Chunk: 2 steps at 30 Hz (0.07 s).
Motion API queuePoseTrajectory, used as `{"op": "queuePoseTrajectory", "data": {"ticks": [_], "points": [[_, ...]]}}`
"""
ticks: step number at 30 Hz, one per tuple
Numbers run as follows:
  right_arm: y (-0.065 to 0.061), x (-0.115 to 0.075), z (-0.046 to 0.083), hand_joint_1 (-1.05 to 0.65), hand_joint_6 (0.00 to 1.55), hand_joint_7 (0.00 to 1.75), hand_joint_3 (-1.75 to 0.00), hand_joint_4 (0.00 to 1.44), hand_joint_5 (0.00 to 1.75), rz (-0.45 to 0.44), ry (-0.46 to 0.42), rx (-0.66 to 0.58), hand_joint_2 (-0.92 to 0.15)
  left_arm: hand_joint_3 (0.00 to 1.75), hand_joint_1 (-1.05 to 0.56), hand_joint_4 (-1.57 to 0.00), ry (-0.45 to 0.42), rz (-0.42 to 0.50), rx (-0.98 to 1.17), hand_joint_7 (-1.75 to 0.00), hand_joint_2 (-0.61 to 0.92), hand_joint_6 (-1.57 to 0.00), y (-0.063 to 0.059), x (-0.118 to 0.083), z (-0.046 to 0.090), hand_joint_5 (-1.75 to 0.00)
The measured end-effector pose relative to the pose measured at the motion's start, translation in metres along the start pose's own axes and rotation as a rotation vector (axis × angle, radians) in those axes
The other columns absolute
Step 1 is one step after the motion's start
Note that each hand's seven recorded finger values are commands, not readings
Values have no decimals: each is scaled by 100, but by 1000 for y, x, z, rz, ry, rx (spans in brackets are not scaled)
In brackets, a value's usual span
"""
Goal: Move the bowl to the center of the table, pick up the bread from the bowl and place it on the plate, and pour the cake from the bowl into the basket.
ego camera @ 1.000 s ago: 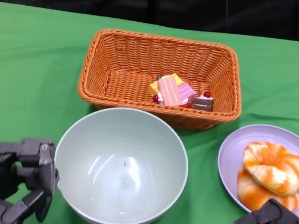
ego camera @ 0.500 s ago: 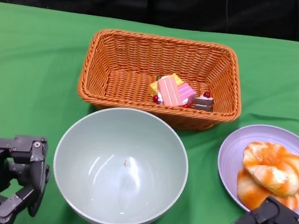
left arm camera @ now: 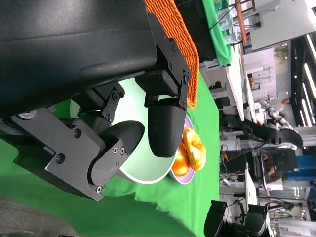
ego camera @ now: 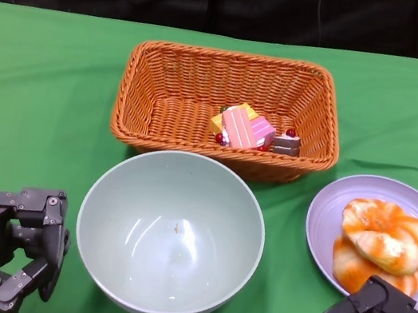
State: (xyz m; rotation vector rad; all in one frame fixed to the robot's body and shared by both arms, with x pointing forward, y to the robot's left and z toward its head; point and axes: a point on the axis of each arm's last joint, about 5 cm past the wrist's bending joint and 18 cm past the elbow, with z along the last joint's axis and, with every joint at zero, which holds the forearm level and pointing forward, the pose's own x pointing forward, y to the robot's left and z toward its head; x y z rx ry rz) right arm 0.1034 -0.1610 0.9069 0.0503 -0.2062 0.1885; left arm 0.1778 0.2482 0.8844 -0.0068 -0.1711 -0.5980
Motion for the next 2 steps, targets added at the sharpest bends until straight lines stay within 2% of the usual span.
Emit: {"op": "queuePoseTrajectory", "data": {"ticks": [2], "points": [[0, 0, 0, -18, 72, 135, -107, 80, 156, 0, 0, 0, -48, 138, -3, -86, 0, 0, 0, -166, 48, -71, 0, 0, 0, -175]]}}
